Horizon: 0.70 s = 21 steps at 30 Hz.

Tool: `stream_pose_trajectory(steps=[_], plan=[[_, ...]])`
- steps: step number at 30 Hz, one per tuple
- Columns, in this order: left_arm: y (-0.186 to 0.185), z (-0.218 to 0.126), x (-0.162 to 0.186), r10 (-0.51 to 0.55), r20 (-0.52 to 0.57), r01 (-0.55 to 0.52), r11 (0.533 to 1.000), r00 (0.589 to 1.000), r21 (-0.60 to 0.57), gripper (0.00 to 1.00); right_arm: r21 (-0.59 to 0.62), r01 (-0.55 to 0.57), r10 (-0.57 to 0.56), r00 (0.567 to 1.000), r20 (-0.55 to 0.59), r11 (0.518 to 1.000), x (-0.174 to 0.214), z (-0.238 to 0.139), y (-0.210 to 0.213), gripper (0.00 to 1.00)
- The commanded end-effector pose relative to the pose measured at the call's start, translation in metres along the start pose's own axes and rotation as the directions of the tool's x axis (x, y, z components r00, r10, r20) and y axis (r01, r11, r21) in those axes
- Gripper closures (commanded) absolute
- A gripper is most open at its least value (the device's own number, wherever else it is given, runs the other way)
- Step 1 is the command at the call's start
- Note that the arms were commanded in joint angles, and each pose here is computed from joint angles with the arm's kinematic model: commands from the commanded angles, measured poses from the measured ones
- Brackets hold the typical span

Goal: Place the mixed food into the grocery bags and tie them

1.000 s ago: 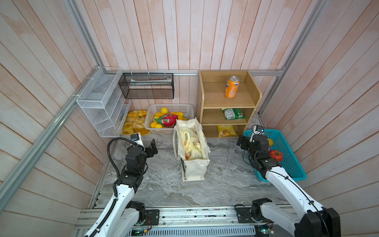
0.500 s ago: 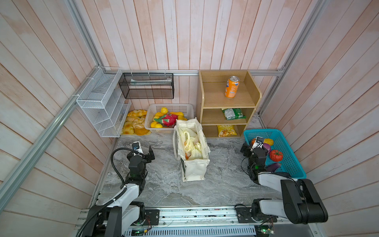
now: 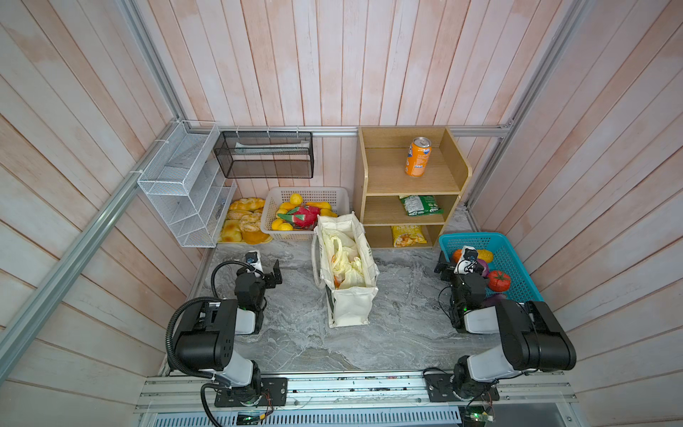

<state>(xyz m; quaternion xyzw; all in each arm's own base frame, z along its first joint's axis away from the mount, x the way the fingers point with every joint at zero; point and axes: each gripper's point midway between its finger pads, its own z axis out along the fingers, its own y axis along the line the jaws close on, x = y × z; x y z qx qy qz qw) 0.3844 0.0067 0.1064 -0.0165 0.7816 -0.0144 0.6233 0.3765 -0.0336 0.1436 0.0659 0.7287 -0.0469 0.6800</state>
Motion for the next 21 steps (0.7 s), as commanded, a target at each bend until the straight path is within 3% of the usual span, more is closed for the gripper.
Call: stream_pose_trajectory(steps=[1, 5, 21], plan=[[-0.0041, 0.0015, -0.022, 0.021, 0.083, -0.023, 0.999, 0.996, 0.028, 0.0, -0.041, -0.007, 0.004, 0.997, -0.079, 0.999, 0.0194, 0.0021, 0.0069, 0.02], [0.001, 0.0006, -0.022, 0.02, 0.079, -0.019, 1.0, 0.997, -0.021, 0.0, -0.044, 0.001, -0.005, 0.997, -0.082, 0.999, 0.0196, 0.0018, 0.0072, 0.02], [-0.0022, 0.0045, -0.0192, 0.019, 0.058, -0.02, 1.0, 0.998, 0.008, 0.0, -0.046, 0.01, -0.014, 0.997, -0.079, 0.999, 0.0193, 0.0012, 0.0096, 0.02]])
